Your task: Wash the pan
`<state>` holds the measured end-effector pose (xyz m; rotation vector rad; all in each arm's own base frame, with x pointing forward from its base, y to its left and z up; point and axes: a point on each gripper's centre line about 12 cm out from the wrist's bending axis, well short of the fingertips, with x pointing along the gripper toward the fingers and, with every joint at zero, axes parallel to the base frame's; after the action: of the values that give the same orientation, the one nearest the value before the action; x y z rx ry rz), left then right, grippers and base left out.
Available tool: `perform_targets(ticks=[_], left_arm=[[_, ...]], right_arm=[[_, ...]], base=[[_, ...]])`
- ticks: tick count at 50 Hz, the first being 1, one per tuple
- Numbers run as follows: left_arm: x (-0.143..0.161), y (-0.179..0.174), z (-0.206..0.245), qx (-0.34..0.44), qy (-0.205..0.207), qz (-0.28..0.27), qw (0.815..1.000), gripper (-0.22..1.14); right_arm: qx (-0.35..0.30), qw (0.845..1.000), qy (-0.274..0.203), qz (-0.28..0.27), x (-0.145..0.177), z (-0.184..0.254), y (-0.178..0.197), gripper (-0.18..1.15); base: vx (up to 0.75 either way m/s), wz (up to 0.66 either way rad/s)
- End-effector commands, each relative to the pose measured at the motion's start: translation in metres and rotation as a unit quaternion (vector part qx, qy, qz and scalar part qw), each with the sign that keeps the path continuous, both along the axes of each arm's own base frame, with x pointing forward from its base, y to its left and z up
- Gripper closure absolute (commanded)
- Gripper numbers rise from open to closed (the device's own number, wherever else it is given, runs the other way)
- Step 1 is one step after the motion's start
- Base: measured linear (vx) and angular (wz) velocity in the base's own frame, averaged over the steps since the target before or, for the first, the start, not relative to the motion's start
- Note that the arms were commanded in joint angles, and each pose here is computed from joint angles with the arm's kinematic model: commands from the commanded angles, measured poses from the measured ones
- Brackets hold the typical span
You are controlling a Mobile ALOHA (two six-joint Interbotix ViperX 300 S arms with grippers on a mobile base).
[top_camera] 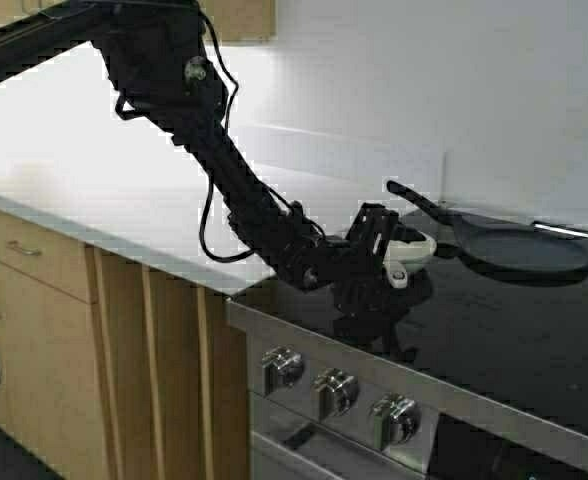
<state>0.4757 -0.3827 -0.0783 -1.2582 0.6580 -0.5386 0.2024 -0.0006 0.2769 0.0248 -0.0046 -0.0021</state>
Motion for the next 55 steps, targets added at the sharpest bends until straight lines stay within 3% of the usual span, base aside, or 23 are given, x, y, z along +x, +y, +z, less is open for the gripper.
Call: perform_targets(ticks=[1,5,9,13,18,22,30,45,55], left_arm=[[0.006,-0.008,0.022,-0.022,-0.011,0.004,1.0,-0.07],[0.005,-0.008,0.021,-0.027,-0.003,0.007,1.0,0.0],[0.005,-0.008,0.021,-0.036,0.004,0.012,0.999,0.15],[0.005,-0.006,0.018,-0.044,0.011,0.016,0.999,0.39],[0.004,-0.004,0.017,-0.057,0.019,0.023,0.998,0.81],[0.004,-0.002,0.019,-0.067,0.021,0.032,0.997,1.0],[0.003,0.002,0.028,-0.073,0.024,0.042,0.996,0.86],[-0.004,0.007,0.057,-0.073,0.016,0.041,0.996,0.89],[-0.016,0.017,0.085,-0.057,-0.011,0.037,0.998,0.89]], right_arm=[[-0.001,1.0,-0.005,0.001,0.002,0.005,0.0,0.91],[0.0,1.0,-0.005,0.0,0.002,0.005,0.0,0.91],[0.0,1.0,-0.005,0.0,0.002,0.004,0.0,0.91],[0.0,1.0,-0.005,0.0,0.002,0.005,0.0,0.91],[-0.001,1.0,-0.005,0.0,0.002,0.004,0.0,0.91],[0.0,1.0,-0.005,0.0,0.002,0.004,0.0,0.91],[0.001,1.0,-0.005,0.0,0.002,0.005,0.0,0.91],[0.001,1.0,-0.005,0.0,0.002,0.004,0.0,0.91],[0.0,1.0,-0.005,0.0,0.002,0.005,0.0,0.91]], base=[[0.0,0.0],[0.0,0.0],[0.0,0.0],[0.0,0.0],[0.0,0.0],[0.0,0.0],[0.0,0.0],[0.0,0.0],[0.0,0.0]])
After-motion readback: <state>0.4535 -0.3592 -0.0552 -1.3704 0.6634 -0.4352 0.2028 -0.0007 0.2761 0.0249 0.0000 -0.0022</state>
